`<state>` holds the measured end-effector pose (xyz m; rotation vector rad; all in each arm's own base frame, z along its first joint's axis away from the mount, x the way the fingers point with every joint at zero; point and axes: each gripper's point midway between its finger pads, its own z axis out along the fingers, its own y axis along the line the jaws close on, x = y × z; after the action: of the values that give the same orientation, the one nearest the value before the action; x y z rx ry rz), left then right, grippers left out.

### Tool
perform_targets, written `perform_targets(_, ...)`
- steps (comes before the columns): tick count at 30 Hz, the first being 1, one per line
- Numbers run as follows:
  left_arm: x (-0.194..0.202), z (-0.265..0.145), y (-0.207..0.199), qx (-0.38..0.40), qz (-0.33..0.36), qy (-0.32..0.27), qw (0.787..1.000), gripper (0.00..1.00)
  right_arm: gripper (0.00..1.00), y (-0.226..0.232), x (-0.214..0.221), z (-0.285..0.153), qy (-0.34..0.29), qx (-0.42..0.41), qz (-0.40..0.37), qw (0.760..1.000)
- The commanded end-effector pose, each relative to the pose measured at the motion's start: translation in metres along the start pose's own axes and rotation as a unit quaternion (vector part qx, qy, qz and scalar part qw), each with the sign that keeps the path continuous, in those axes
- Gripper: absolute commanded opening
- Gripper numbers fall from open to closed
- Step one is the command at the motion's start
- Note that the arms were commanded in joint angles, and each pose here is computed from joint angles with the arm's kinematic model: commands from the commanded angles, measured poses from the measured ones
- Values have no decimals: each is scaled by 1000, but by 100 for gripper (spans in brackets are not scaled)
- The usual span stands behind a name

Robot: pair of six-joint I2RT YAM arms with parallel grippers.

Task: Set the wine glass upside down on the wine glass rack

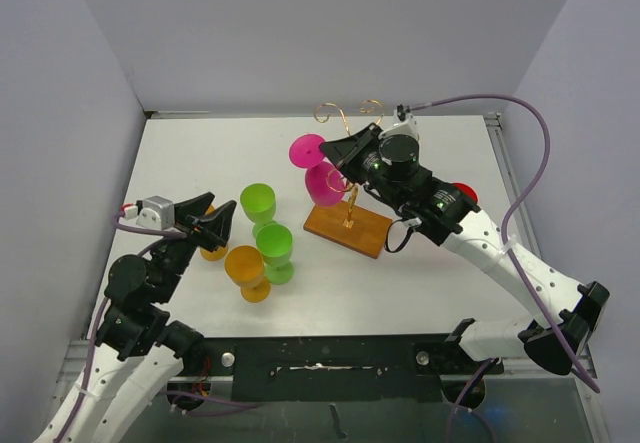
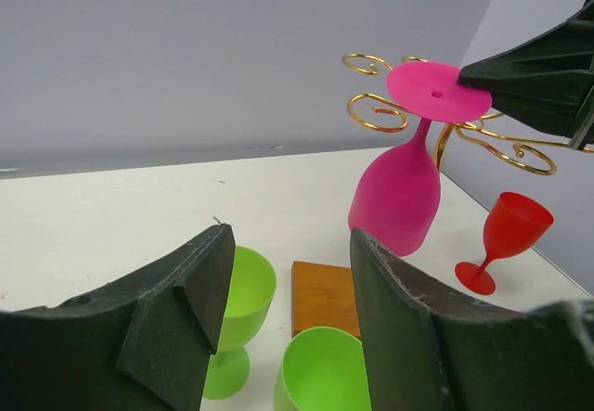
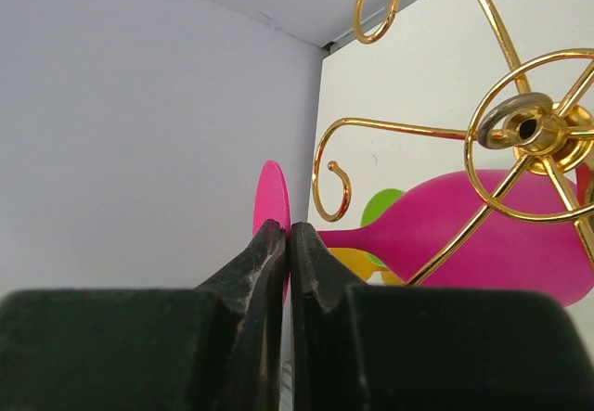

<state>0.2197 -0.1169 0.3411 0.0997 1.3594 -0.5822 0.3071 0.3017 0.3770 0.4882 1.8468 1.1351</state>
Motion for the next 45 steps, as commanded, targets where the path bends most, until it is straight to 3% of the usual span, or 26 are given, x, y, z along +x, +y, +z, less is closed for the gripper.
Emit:
perform_targets(1,-5,3,-8,22,-13,-7,1000,52,0,26,-40,-14,-65,-26,-4,998)
perform_targets(12,7,10,-8,9,-79,13,997,52,0,18,-55,0,-84,-19,-17,996)
perform_targets(23,8,17,-9,9,-82,18,996,52,0,32,-51,23,-63,-43,-27,997)
perform_targets(37,-4,11,-13,17,-67,16,997,52,0,45,-18,44,21,-76,-69,995)
perform_targets(45,-17,9,-12,16,-31,8,999,52,0,45,1,31,81,-86,-100,988)
